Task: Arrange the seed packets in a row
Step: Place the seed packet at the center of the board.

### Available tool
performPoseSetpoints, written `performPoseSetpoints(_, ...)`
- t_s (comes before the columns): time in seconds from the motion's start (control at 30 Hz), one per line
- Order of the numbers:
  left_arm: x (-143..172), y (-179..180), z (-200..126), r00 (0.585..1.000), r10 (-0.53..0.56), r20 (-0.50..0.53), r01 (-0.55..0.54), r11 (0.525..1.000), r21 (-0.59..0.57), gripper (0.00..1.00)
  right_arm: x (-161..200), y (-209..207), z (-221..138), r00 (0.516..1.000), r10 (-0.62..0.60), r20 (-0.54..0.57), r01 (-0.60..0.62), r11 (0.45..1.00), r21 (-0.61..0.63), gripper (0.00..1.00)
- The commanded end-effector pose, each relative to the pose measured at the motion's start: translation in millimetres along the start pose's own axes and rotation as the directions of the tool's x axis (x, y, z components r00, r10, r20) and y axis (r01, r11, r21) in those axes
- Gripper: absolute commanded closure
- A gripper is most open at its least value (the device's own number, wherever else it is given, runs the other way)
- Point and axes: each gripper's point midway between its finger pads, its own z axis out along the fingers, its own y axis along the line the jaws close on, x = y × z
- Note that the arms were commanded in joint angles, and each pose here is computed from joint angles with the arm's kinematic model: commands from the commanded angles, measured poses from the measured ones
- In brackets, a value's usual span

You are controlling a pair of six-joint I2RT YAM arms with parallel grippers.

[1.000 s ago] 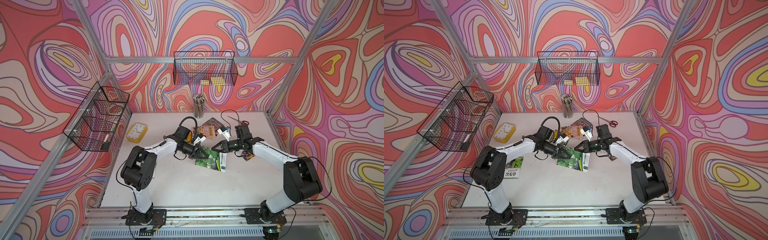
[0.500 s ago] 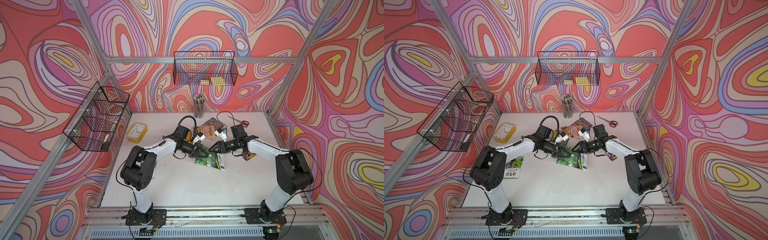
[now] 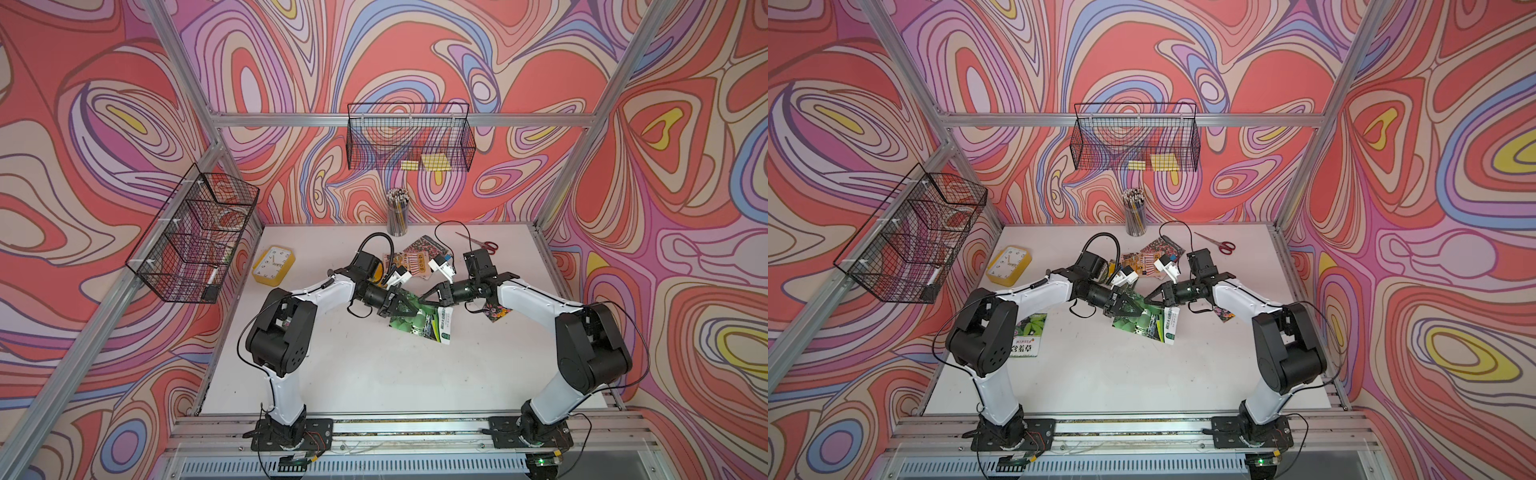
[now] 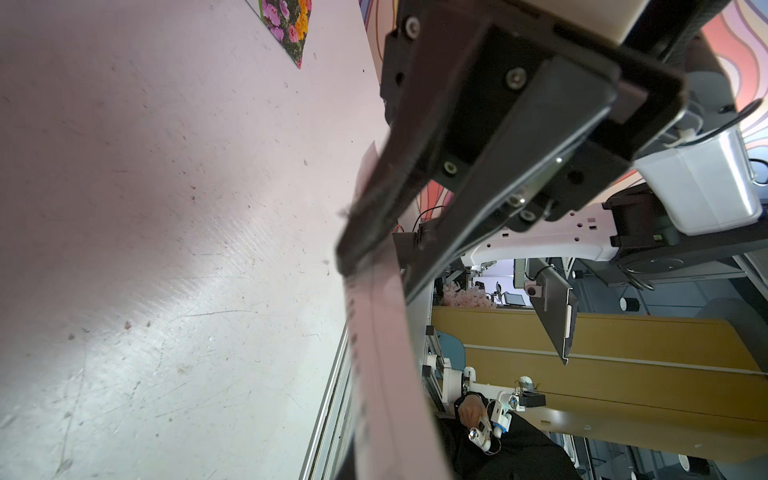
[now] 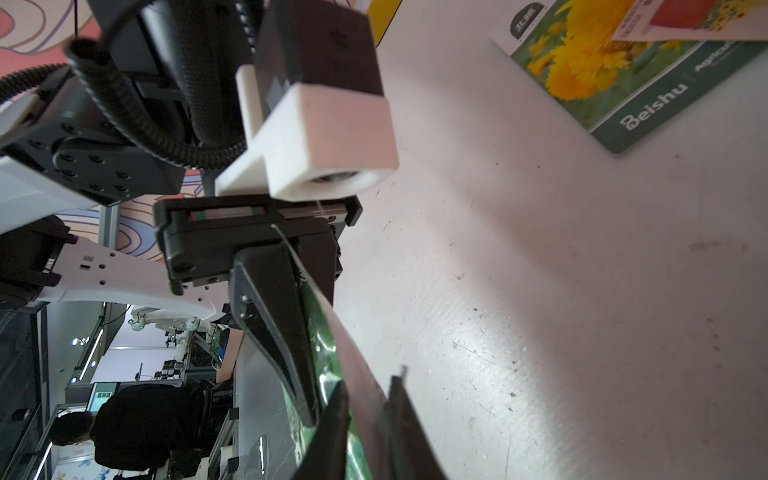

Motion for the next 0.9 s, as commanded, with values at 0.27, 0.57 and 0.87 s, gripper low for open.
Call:
performPoseSetpoints(0.27,-34.8,9.3,-25.5,0.995,-0.005,0.101,0.017,0.993,-0.119,0.01,2.8,-7.4,-4.7,1.000,0.017,0.012,-0.019,0.993,0.117,1.00)
performPoseSetpoints(0.57,-43.8,58.5,-75.2,0.887,-0.158,0.433,0.259,0.948,-0.184,0.01,-38.7,-18.7,-19.0,0.986,-0.012,0.165,-0.032,0.964,0.264,1.00)
performPoseSetpoints(0.87,-36.6,64.4,-47.0,0.811,-0.109,0.575,0.200,0.975,-0.097,0.01,-89.9,-2.3,-27.3,0.942,-0.014,0.336,-0.063,0.974,0.217,1.00)
